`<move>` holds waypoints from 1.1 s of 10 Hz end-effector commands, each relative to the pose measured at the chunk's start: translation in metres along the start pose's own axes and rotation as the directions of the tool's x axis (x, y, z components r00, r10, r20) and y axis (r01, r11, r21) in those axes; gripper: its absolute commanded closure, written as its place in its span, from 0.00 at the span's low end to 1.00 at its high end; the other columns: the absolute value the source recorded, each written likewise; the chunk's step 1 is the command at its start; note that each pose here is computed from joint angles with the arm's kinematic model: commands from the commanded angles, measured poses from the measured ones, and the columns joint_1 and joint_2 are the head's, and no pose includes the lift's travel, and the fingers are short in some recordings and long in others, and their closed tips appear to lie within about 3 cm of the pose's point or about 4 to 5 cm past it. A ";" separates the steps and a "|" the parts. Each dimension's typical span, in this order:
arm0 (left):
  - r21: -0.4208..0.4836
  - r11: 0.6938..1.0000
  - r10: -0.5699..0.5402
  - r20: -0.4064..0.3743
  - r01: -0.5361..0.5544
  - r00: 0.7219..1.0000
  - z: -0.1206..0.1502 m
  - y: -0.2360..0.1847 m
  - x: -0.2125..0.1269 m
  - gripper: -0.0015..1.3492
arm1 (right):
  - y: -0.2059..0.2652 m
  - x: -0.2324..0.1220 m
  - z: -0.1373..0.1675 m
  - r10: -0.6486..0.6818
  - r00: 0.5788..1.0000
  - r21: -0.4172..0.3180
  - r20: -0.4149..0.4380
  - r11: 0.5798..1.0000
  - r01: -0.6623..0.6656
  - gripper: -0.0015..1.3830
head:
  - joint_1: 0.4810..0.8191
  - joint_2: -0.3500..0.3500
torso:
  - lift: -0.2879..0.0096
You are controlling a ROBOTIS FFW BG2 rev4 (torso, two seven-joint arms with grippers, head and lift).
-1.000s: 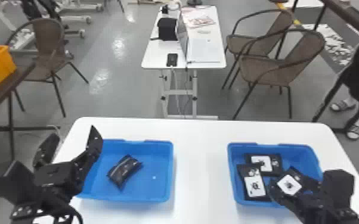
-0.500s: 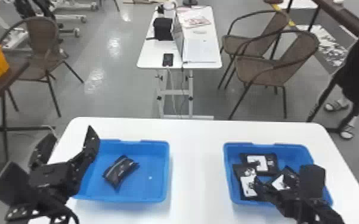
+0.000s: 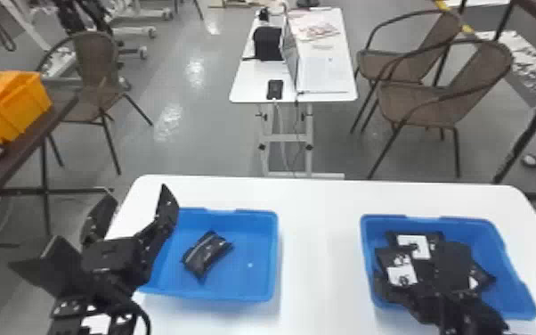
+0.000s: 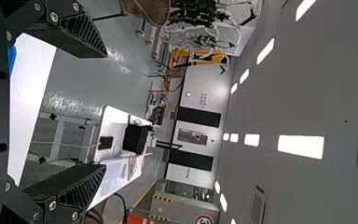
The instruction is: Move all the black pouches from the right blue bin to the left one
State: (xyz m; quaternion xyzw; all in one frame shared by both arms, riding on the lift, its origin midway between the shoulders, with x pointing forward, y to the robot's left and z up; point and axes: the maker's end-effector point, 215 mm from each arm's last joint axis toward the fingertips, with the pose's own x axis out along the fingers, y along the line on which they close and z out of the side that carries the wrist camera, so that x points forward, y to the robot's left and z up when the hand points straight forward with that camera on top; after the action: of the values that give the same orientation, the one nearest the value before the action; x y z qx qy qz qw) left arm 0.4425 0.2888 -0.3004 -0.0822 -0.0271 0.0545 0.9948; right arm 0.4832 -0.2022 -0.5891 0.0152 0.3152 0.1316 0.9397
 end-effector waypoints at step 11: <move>0.006 1.000 0.000 0.024 0.000 1.000 0.006 0.000 0.000 0.14 | -0.020 0.000 -0.028 -0.068 0.993 0.052 -0.096 0.996 0.074 0.68 | 0.63 0.61 | 1.00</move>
State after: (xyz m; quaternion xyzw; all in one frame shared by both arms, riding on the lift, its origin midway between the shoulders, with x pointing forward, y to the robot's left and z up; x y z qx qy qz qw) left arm 0.4418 0.2900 -0.2948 -0.0787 -0.0382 0.0556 0.9946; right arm 0.4700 -0.2234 -0.6158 0.0147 0.3687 0.0890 0.9252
